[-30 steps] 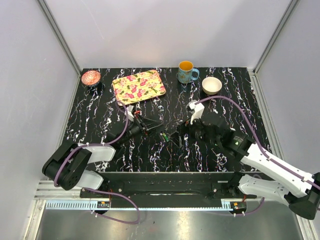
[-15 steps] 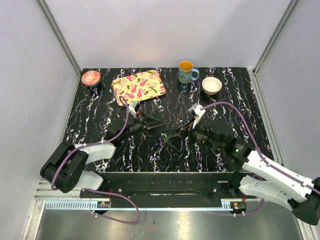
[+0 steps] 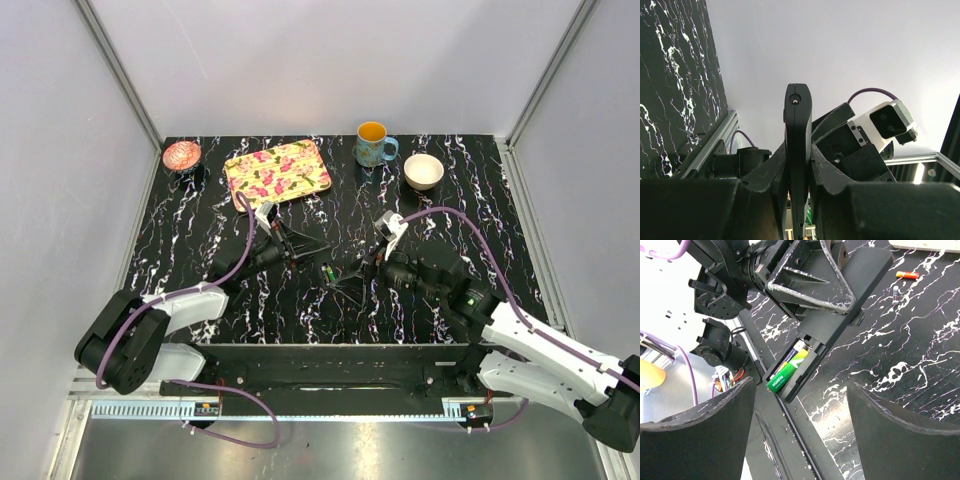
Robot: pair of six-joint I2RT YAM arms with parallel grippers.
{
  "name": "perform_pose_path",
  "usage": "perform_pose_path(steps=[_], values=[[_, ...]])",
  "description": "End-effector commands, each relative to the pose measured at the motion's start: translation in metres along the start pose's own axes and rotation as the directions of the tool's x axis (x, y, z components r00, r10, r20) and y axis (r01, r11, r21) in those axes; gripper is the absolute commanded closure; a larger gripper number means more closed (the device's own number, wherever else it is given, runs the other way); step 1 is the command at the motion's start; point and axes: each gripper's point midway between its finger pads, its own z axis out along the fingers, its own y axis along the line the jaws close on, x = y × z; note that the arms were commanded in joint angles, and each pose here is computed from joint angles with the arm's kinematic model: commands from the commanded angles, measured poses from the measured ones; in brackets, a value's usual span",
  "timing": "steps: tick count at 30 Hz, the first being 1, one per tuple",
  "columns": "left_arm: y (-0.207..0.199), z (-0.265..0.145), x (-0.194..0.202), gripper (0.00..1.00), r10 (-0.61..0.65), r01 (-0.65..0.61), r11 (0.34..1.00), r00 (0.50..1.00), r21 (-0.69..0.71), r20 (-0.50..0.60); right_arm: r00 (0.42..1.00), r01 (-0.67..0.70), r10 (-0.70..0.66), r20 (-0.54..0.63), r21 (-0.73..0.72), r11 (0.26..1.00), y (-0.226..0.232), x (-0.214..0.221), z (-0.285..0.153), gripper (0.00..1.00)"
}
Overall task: Load the batteries into the remote control
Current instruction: Load the battery into the remote control.
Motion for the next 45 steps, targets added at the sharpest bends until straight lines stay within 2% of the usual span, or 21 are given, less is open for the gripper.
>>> perform_pose_path(steps=[1, 21, 45], values=[[-0.028, 0.001, 0.001, 1.00, 0.047, -0.046, 0.996, 0.999, 0.073, -0.010, 0.999, 0.014, -0.012, 0.040, -0.045, 0.999, 0.007, -0.010, 0.000, 0.18], [-0.034, 0.001, 0.012, 1.00, 0.055, -0.052, 0.994, 0.998, 0.091, -0.032, 1.000, -0.020, 0.021, 0.012, -0.012, 1.000, -0.011, -0.002, 0.007, 0.23], [-0.055, -0.001, 0.030, 1.00, 0.097, -0.086, 0.984, 0.993, 0.154, -0.068, 0.992, -0.126, 0.126, 0.000, -0.008, 0.992, -0.029, 0.001, 0.015, 0.29]])
